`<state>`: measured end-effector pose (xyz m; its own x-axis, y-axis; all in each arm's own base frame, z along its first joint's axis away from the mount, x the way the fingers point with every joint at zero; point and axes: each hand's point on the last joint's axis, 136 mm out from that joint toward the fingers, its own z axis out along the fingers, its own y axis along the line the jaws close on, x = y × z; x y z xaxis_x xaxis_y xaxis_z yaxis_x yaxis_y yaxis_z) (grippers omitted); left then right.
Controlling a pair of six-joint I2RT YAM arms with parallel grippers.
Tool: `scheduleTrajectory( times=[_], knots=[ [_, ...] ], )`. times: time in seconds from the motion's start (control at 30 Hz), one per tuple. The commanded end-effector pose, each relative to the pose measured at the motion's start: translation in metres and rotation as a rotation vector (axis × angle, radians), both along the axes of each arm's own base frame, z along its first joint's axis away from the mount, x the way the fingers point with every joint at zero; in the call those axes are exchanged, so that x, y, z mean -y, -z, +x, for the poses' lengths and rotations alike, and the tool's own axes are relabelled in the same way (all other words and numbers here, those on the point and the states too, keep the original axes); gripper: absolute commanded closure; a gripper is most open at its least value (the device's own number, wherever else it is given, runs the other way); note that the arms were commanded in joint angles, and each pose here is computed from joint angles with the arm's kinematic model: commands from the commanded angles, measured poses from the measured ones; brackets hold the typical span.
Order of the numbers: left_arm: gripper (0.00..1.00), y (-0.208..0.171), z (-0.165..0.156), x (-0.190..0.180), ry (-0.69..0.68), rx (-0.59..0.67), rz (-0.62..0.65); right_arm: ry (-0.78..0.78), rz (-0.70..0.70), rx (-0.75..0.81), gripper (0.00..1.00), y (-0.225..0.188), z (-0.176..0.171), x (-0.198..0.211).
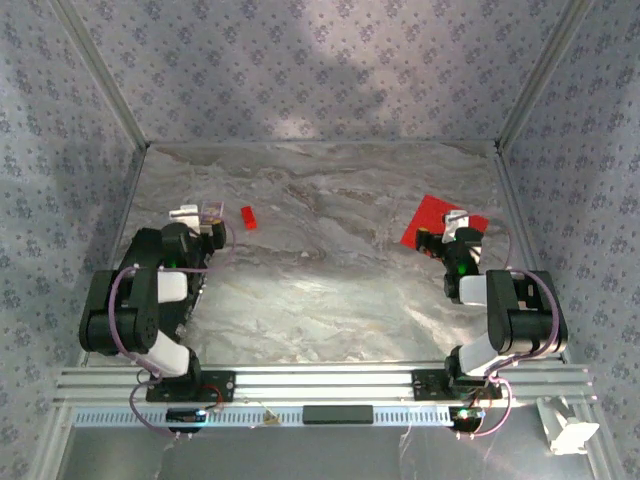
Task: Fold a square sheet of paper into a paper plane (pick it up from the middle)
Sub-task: Move the square sheet of paper to the center of the table.
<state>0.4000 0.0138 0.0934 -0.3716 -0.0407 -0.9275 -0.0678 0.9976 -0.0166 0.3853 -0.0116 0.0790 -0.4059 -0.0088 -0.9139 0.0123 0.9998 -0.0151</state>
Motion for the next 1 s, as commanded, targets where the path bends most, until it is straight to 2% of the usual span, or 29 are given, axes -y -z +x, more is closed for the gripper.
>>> scheduleTrajectory(
  times=[0.0, 0.97],
  knots=[
    [0.00, 0.0047, -0.0019, 0.0007, 0.004, -0.013, 0.013, -0.014, -0.009, 0.011, 0.01, -0.0052, 0.0062, -0.0005],
    [0.00, 0.0044, -0.0027, 0.0042, 0.033, -0.009, 0.004, 0.003, -0.004, 0.008, 0.01, -0.0050, 0.0060, 0.0032]
  ],
)
